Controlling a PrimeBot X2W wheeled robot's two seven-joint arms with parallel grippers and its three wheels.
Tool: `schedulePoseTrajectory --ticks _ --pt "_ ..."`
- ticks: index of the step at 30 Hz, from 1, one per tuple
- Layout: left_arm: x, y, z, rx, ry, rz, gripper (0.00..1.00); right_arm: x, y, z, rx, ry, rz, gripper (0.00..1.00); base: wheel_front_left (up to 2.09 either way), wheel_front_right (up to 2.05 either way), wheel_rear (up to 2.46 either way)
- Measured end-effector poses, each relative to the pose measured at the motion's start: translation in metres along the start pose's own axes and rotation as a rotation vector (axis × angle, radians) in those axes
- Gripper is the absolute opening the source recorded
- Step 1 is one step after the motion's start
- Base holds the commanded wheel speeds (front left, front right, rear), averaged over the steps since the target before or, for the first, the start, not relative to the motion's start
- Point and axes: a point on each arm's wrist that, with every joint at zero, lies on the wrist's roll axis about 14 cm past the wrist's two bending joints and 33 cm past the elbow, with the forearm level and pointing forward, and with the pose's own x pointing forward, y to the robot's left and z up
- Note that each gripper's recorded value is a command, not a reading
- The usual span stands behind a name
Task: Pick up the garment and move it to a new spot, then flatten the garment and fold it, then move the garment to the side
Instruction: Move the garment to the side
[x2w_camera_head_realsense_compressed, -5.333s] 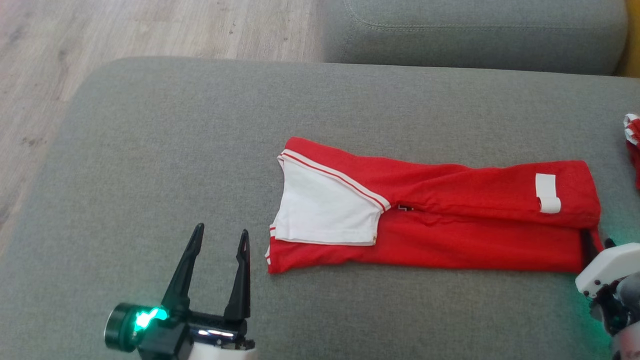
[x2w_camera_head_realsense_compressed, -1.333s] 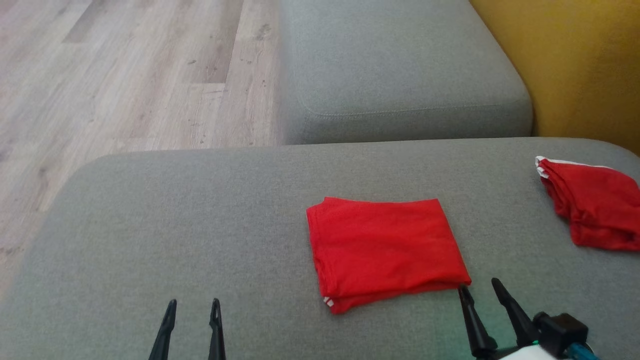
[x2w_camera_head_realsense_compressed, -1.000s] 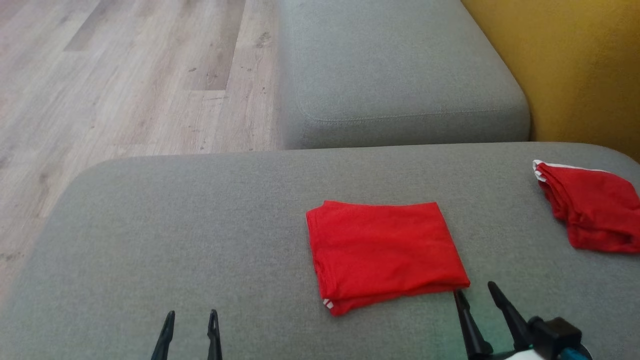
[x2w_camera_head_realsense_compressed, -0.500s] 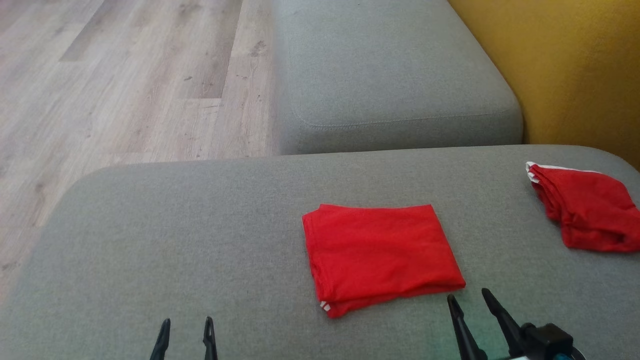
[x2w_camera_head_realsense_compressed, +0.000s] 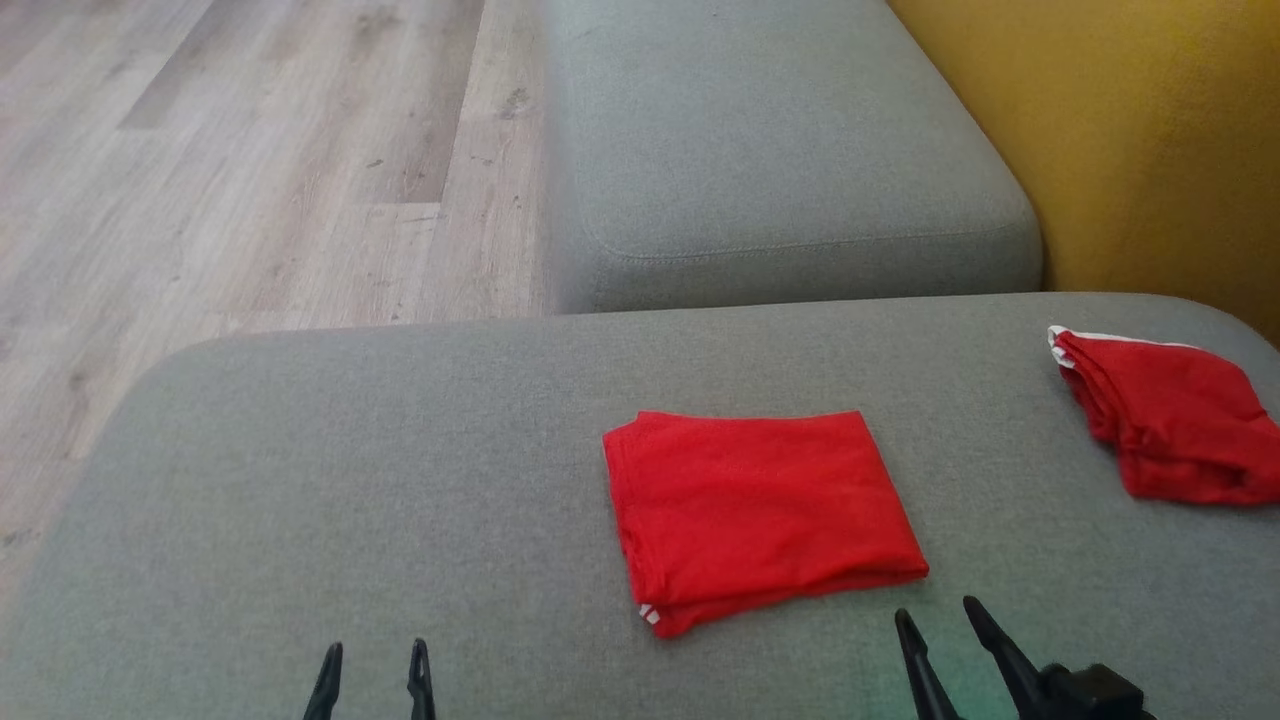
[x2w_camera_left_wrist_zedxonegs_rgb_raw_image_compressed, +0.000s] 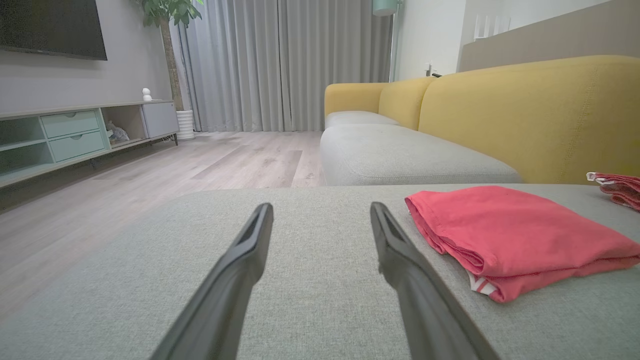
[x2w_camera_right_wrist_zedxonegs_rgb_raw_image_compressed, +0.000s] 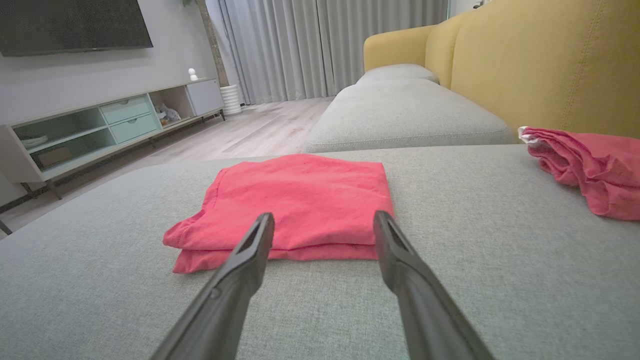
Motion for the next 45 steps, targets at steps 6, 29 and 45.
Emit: schedulePoseTrajectory --ticks 6,29,45 --pt "0.000 0.000 -0.003 0.000 0.011 0.000 1.00 0.000 0.000 -0.005 -0.005 0.017 0.003 1.00 0.00 0.00 0.00" --pt "0.004 -0.009 -0.022 -0.011 0.098 -0.026 1.00 0.071 -0.037 -0.018 -0.006 0.167 -0.050 1.00 0.00 0.00 0.00" --pt "0.009 -0.009 -0.032 -0.008 0.142 -0.033 1.00 0.120 -0.070 -0.040 -0.030 0.381 -0.118 1.00 0.00 0.00 0.00"
